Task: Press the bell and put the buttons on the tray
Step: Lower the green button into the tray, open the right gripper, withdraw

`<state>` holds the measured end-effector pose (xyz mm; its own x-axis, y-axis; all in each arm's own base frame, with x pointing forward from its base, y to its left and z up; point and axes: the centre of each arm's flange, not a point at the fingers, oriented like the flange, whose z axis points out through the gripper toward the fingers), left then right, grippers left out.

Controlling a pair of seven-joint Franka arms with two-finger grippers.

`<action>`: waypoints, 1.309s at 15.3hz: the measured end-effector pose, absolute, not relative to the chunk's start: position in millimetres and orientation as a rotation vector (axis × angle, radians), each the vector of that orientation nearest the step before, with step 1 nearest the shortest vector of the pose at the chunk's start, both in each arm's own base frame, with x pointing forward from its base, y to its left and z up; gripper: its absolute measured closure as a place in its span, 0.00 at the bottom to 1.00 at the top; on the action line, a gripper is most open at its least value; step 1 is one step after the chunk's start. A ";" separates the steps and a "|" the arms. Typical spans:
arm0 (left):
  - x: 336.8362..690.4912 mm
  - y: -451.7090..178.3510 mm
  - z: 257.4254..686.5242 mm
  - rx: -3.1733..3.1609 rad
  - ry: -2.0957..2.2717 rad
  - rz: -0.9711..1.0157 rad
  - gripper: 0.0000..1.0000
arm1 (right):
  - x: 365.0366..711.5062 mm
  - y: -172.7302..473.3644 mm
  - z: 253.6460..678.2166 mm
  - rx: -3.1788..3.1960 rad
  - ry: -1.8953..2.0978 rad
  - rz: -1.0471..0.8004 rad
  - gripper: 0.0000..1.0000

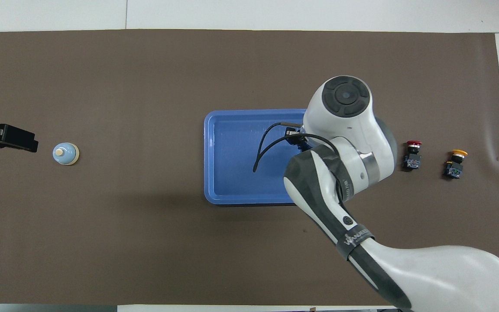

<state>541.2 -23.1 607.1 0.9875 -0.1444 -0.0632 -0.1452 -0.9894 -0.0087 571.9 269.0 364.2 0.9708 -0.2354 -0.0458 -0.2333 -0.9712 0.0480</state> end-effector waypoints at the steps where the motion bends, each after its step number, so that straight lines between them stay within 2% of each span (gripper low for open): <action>1: 541.2 -22.3 607.1 -3.119 0.225 0.098 0.00 | 569.4 277.8 352.6 3.082 -0.357 -0.073 0.59; 7: 541.4 -17.7 607.1 -3.120 0.211 0.098 0.00 | 571.4 271.6 305.0 3.085 -0.383 -0.071 0.59; 12: 541.4 -17.7 607.1 -3.120 0.211 0.098 0.00 | 567.6 269.5 297.3 3.074 -0.431 -0.079 0.56; 13: 541.4 -17.7 607.1 -3.120 0.211 0.098 0.00 | 567.9 269.2 297.9 3.074 -0.439 -0.077 0.49; 18: 541.4 -17.7 607.1 -3.120 0.211 0.098 0.00 | 577.9 260.0 323.3 3.061 -0.476 -0.080 0.01; 20: 541.4 -17.7 607.1 -3.120 0.211 0.098 0.00 | 584.2 254.5 349.0 3.047 -0.494 -0.092 0.00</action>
